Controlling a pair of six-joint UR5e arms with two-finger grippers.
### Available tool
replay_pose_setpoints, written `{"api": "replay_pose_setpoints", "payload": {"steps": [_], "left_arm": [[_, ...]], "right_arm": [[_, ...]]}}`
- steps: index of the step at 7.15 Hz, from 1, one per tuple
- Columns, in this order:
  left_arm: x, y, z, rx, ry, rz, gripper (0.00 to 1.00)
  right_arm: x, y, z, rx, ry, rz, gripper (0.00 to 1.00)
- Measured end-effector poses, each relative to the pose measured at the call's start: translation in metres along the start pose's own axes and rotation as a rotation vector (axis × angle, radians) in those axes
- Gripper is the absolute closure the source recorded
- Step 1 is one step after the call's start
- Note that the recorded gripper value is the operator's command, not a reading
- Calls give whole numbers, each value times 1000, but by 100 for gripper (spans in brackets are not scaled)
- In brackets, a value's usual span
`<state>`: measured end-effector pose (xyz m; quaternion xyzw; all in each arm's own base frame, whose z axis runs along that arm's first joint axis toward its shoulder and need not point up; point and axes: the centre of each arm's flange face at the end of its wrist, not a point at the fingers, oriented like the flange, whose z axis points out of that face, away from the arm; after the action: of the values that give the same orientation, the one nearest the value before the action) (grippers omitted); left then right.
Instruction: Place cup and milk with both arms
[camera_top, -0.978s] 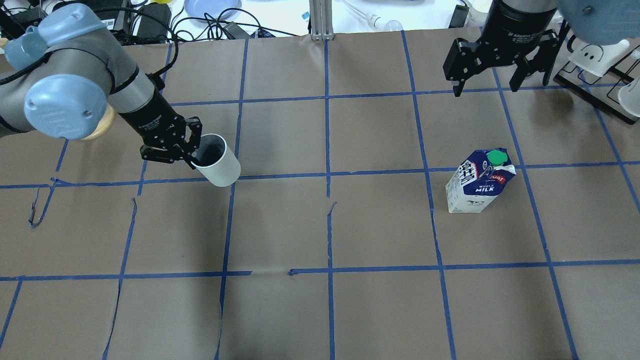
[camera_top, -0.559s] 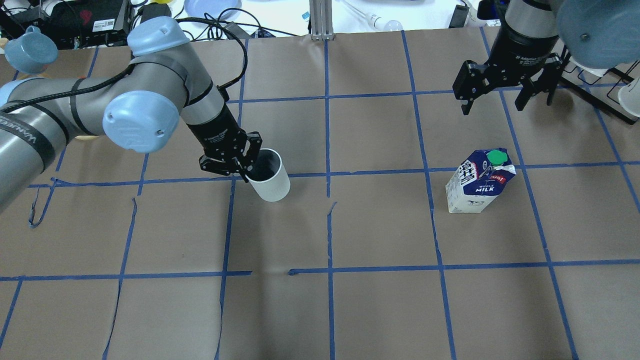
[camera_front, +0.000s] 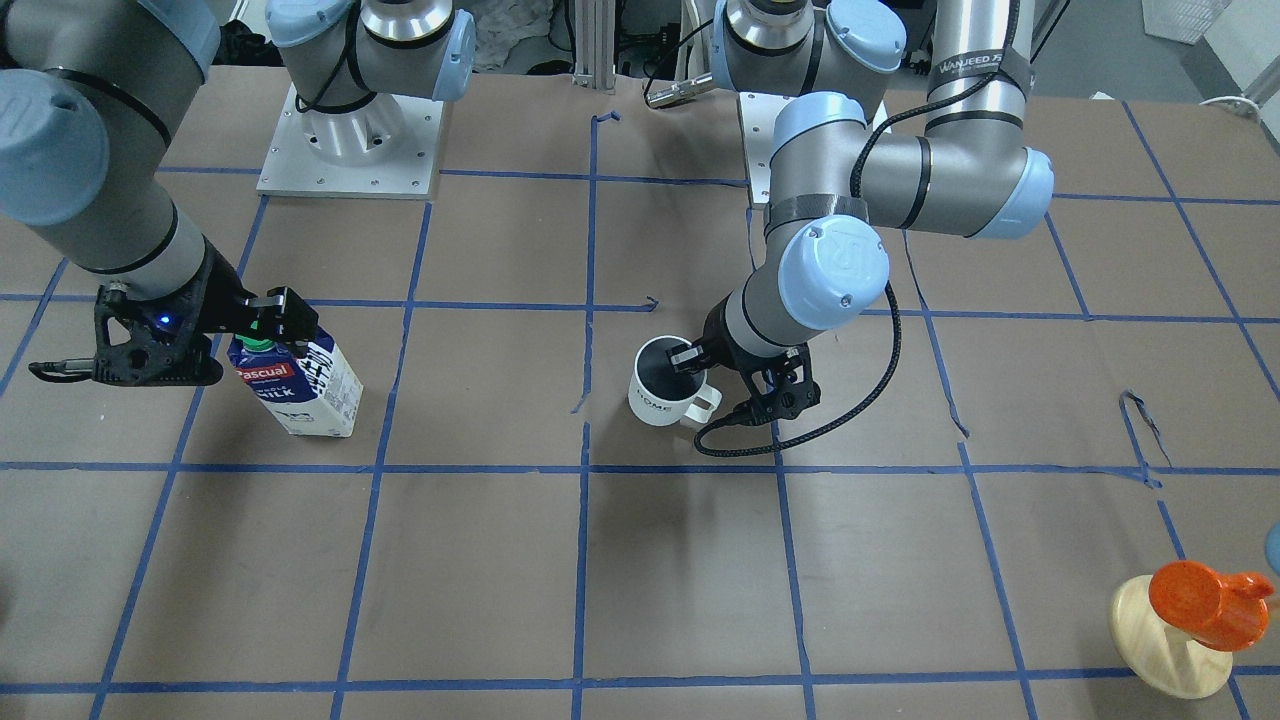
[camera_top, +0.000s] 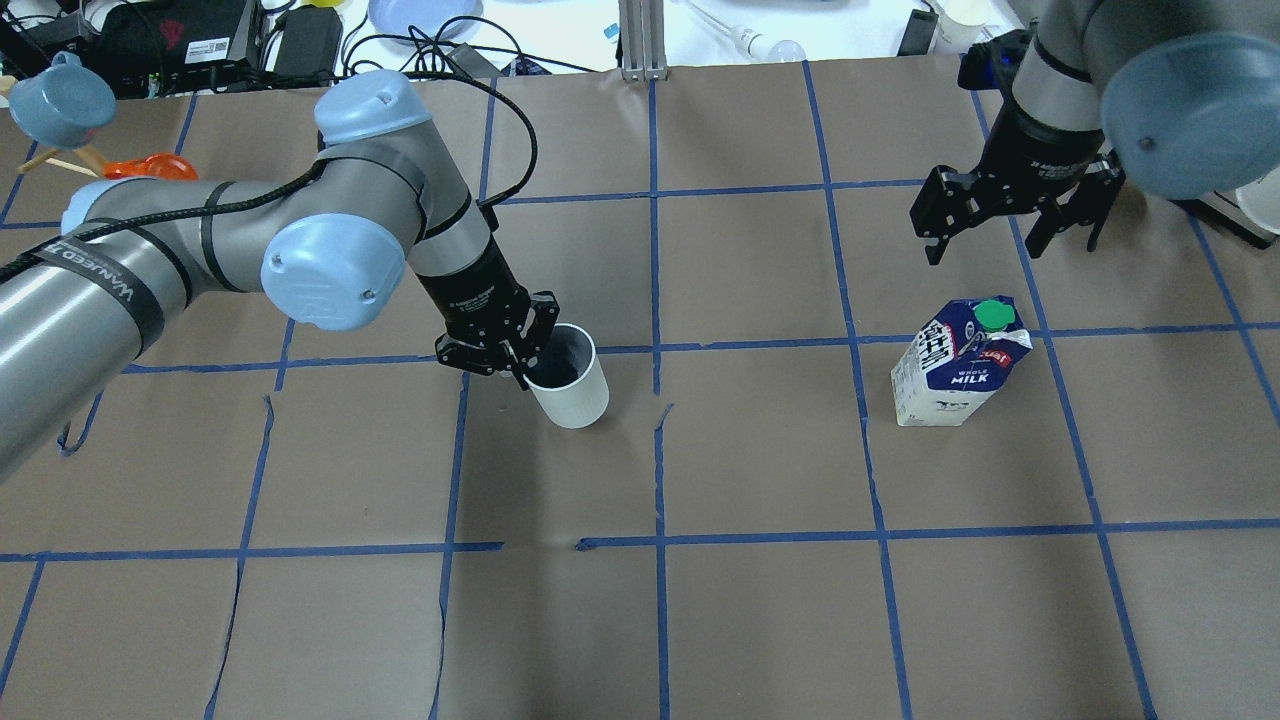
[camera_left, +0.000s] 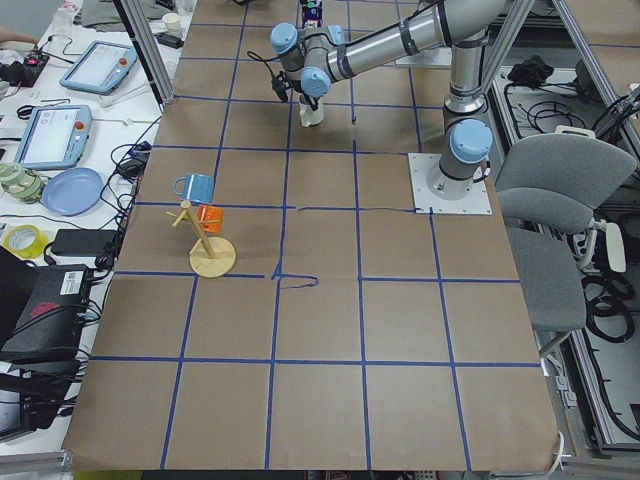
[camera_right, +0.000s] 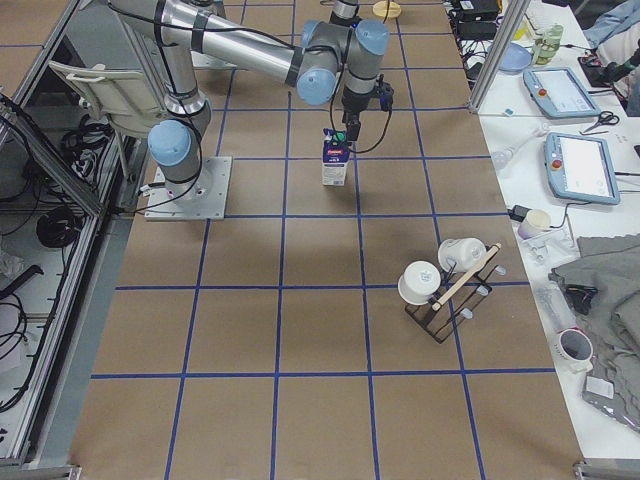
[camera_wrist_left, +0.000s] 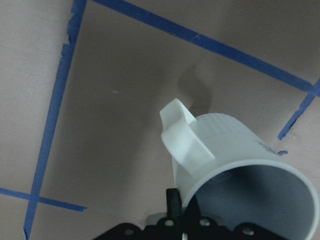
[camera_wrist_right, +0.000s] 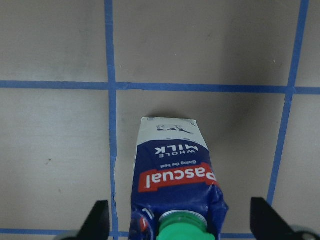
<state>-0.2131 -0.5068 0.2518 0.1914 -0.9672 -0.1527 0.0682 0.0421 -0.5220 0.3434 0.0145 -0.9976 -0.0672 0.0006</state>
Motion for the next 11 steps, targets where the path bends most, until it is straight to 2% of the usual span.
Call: {"api": "replay_pose_setpoints", "payload": {"steps": [1,2,3,4,5,6,7,8,10,11], "left_arm": [[0,1,-3,14,3,-11,0],[2,0,-22,57,9,-16,0],[5,-5,-56,121,11,-9,0],[2,-13,-98,188,-16,14,0],[-11,-21,-143,255,-68,54,0],[-26,-25,-182,309,-95,79,0],[-39,-22,-205,342,-106,83,0],[-50,-19,-217,356,-111,69,0],[-70,-18,-218,328,-103,36,0],[-76,-12,-217,317,-119,66,0]], "right_arm": [[6,3,9,-14,-6,8,12],[8,4,13,-23,-10,12,30],[9,5,16,-30,-12,13,42],[8,6,18,-35,-15,12,53],[8,7,18,-34,-16,11,58],[7,7,17,-30,-17,10,59],[6,7,15,-23,-26,11,59],[2,4,8,-4,-45,13,58],[-25,-5,-20,46,-56,17,58],[-54,-4,-28,59,-54,36,58]]}}
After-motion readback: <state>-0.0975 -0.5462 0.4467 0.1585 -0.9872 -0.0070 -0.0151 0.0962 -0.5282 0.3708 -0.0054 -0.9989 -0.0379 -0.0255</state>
